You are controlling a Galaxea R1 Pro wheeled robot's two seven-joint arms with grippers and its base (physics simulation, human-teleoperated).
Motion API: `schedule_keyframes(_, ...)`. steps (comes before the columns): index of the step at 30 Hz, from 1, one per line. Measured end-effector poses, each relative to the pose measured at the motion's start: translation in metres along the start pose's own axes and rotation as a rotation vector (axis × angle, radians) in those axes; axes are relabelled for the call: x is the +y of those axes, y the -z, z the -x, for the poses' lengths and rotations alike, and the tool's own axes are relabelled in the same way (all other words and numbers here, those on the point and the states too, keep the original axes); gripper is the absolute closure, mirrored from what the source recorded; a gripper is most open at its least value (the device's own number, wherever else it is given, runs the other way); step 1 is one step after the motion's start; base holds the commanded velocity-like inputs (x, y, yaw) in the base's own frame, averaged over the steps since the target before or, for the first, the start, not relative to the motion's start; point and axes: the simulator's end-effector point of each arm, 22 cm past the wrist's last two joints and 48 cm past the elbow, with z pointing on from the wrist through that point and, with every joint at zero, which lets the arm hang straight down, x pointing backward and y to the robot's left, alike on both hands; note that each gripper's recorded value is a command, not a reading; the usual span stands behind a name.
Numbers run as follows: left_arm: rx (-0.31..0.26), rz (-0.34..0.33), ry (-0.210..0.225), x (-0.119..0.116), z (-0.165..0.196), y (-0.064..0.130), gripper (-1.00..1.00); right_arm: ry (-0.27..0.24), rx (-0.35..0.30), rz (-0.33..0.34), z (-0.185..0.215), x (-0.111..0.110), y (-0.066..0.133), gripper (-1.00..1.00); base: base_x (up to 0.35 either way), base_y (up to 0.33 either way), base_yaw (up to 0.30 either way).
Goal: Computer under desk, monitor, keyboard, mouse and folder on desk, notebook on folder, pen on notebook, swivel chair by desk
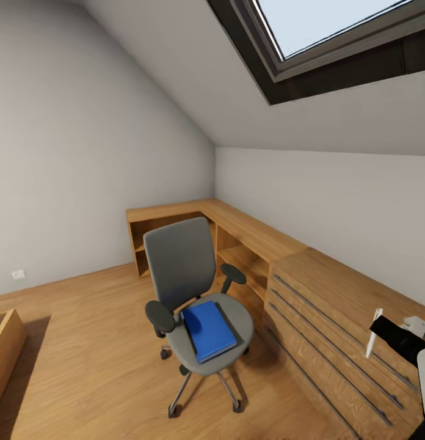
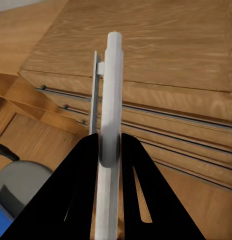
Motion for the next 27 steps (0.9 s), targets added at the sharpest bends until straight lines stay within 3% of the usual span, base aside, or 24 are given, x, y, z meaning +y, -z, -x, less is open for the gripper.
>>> schedule_keyframes(9, 0.0, 0.001, 0.0, 0.0004, 0.0001, 0.0, -1.0, -0.006, -0.004, -0.006, 0.0018, -0.0039, 0.0004, 1.0, 0.0, -0.016, -0.266)
schedule_keyframes(20, -0.001, 0.001, 0.001, 0.0013, 0.0003, -0.0001, -1.0, -0.011, -0.012, -0.011, 0.0031, -0.006, 0.0003, 1.0, 0.0, -0.216, -0.267)
schedule_keyframes(27, -0.001, 0.002, 0.002, 0.0015, 0.0005, 0.0, -1.0, -0.011, -0.012, -0.012, 0.0026, -0.0066, -0.0001, 1.0, 0.0, -0.072, -0.267)
